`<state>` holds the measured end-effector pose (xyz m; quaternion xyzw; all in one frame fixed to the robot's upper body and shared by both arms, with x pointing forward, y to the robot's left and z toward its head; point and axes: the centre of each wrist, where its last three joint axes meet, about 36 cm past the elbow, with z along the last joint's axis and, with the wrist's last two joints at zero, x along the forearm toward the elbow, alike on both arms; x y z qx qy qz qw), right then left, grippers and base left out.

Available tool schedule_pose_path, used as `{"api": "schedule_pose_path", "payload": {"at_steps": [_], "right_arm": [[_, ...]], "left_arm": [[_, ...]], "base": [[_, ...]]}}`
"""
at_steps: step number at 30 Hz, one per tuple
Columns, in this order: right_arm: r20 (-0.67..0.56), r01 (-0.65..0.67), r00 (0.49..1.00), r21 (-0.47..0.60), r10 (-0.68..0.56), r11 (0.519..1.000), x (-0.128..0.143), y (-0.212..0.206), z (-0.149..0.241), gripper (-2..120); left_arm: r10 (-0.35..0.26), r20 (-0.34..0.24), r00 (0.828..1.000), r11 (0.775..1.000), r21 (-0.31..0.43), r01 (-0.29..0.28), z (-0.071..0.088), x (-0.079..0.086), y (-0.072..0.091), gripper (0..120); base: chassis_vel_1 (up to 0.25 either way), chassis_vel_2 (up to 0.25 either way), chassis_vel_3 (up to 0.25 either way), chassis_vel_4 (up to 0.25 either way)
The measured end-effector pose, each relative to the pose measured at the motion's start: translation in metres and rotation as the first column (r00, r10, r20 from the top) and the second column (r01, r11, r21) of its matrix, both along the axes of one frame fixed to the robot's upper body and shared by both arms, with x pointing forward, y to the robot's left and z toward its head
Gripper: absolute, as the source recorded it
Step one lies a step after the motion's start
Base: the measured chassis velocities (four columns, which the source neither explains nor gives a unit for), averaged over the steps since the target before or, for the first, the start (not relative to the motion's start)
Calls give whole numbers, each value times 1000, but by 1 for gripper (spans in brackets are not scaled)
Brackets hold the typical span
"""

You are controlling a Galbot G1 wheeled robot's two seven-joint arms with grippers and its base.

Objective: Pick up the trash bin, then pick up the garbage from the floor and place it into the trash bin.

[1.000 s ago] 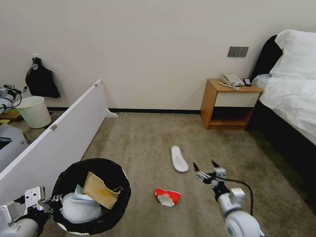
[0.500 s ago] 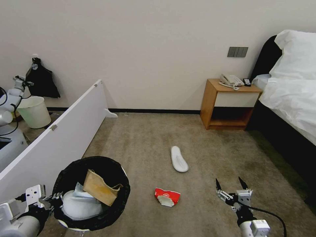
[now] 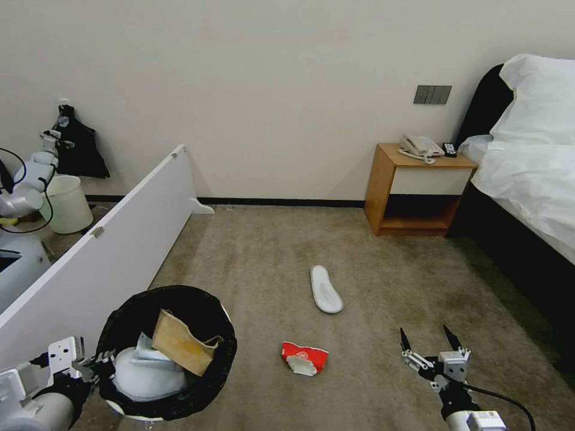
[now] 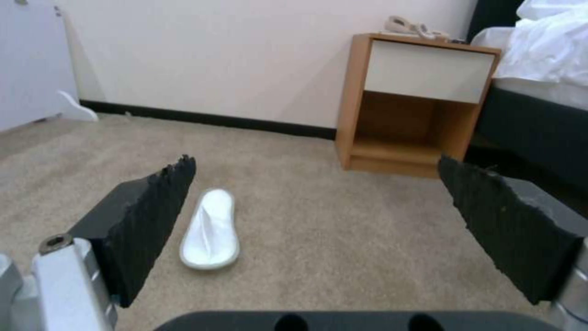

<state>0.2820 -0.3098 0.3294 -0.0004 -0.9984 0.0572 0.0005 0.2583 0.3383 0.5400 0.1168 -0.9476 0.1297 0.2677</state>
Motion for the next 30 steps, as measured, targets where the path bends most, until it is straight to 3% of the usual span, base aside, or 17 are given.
{"api": "schedule_pose_path", "payload": {"at_steps": [30], "right_arm": [[-8,-26,1000,5,26,1000,0,0,-2,100]], "left_arm": [[1,2,1000,1000,-1,-1,0,0,-1,2]], "base": [[-15,13,13,-11]]}}
